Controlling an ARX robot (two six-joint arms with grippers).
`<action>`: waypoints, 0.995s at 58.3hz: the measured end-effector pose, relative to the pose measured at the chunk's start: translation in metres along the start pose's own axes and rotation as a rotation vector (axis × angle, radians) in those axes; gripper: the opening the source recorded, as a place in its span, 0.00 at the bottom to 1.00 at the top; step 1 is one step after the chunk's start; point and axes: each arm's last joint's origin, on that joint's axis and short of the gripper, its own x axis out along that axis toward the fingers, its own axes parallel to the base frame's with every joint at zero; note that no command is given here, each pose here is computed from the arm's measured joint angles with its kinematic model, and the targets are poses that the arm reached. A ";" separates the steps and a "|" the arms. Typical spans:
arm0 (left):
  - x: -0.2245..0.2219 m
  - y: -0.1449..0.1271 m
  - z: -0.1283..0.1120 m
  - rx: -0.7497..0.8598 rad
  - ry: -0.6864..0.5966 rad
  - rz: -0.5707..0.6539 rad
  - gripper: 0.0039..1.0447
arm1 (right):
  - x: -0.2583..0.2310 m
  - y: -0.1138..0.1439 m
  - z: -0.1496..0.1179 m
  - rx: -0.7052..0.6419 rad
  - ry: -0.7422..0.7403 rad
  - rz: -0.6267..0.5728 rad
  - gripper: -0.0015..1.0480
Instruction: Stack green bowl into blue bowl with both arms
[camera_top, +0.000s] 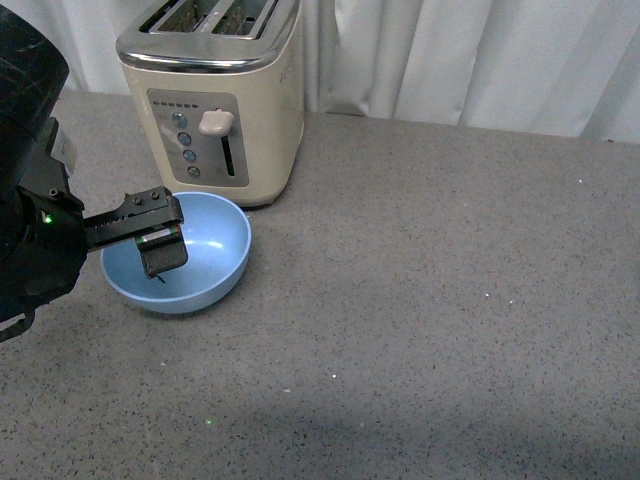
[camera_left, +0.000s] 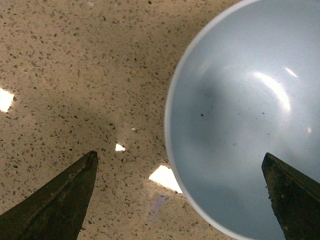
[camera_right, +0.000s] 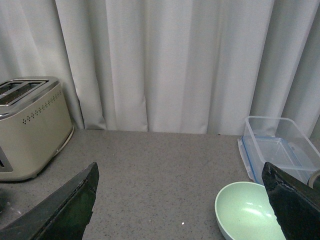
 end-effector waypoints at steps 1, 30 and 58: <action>0.000 0.001 0.000 -0.001 0.000 0.002 0.94 | 0.000 0.000 0.000 0.000 0.000 0.000 0.91; 0.013 0.001 -0.008 0.006 0.012 0.029 0.94 | 0.000 0.000 0.000 0.000 0.000 0.000 0.91; 0.018 -0.009 -0.020 0.006 -0.034 0.015 0.75 | 0.000 0.000 0.000 0.000 0.000 0.000 0.91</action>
